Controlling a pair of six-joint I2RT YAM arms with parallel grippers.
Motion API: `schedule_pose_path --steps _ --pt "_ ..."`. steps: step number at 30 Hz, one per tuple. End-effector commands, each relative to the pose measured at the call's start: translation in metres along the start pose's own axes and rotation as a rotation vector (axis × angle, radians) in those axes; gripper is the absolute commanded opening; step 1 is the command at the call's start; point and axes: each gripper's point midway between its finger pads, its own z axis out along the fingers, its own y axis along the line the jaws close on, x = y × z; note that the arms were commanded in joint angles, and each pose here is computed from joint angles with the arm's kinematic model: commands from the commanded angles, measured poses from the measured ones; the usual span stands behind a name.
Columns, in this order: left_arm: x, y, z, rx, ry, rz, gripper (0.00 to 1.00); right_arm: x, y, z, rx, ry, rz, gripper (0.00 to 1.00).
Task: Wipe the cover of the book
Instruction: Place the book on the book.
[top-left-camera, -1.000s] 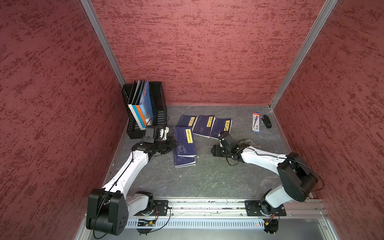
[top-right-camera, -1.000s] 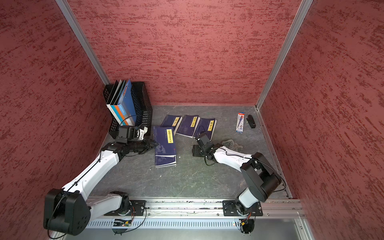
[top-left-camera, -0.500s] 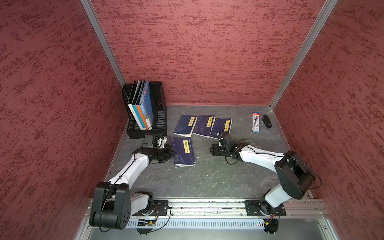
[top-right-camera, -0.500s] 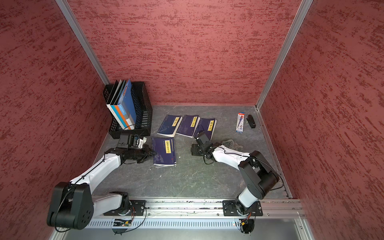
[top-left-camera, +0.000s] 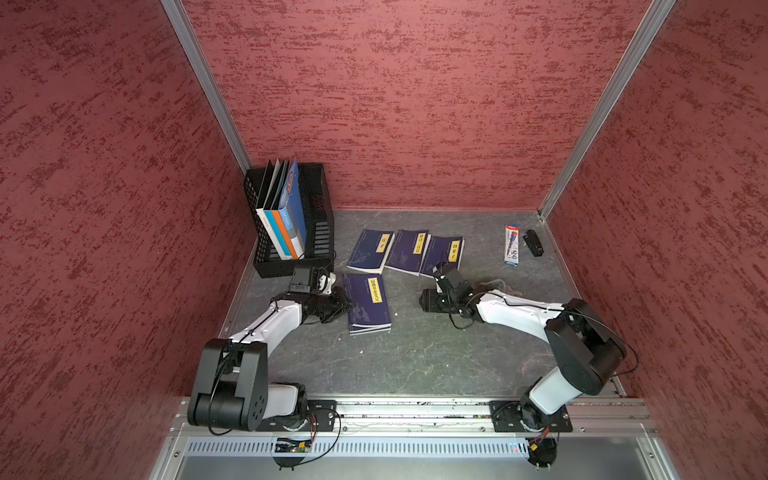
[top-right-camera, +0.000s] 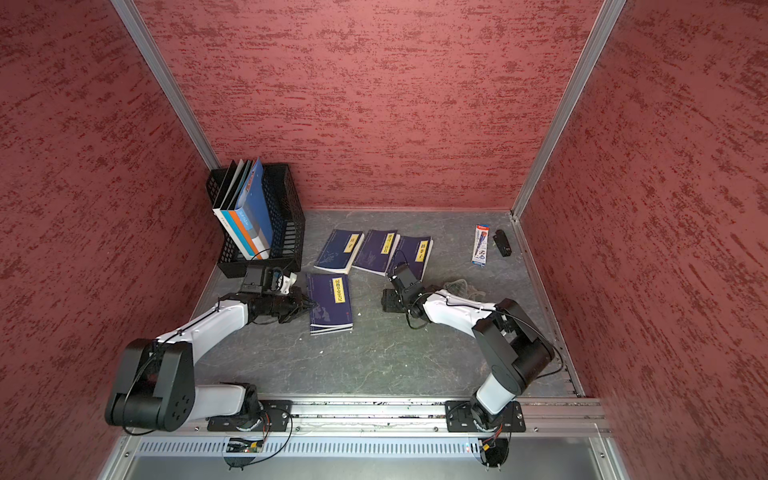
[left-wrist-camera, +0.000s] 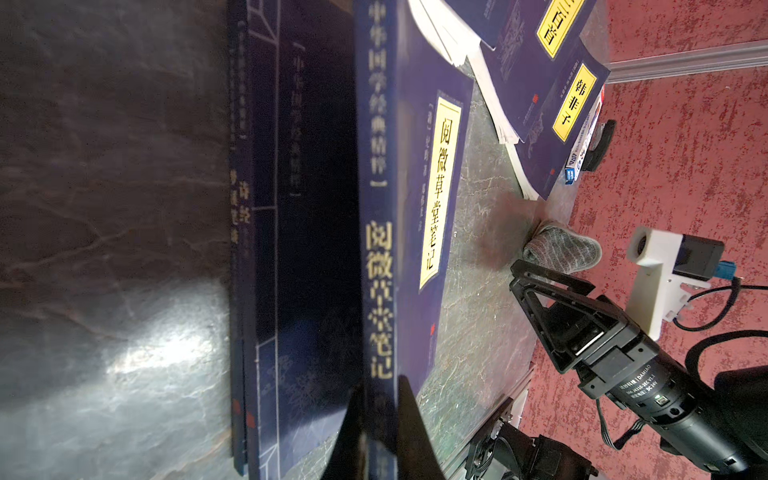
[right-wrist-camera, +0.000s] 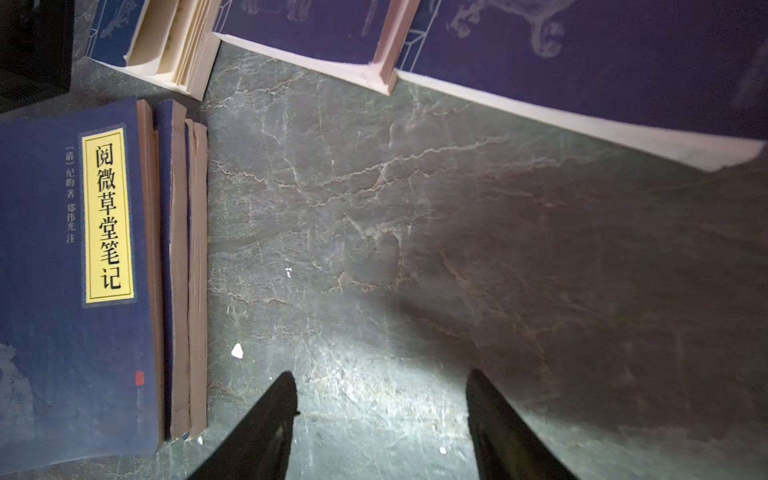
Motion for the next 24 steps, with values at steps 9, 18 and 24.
schedule_pose_path --steps 9,18,24 --pt "-0.007 0.003 0.007 -0.017 0.01 0.043 0.13 -0.014 0.018 0.004 -0.045 -0.019 -0.03 0.65" --pt "-0.011 0.006 0.008 -0.061 0.026 0.063 0.18 -0.014 0.02 0.008 -0.056 -0.016 -0.028 0.65" --pt "-0.01 0.01 0.009 -0.082 0.031 0.061 0.21 -0.01 0.017 0.009 -0.052 -0.01 -0.029 0.65"
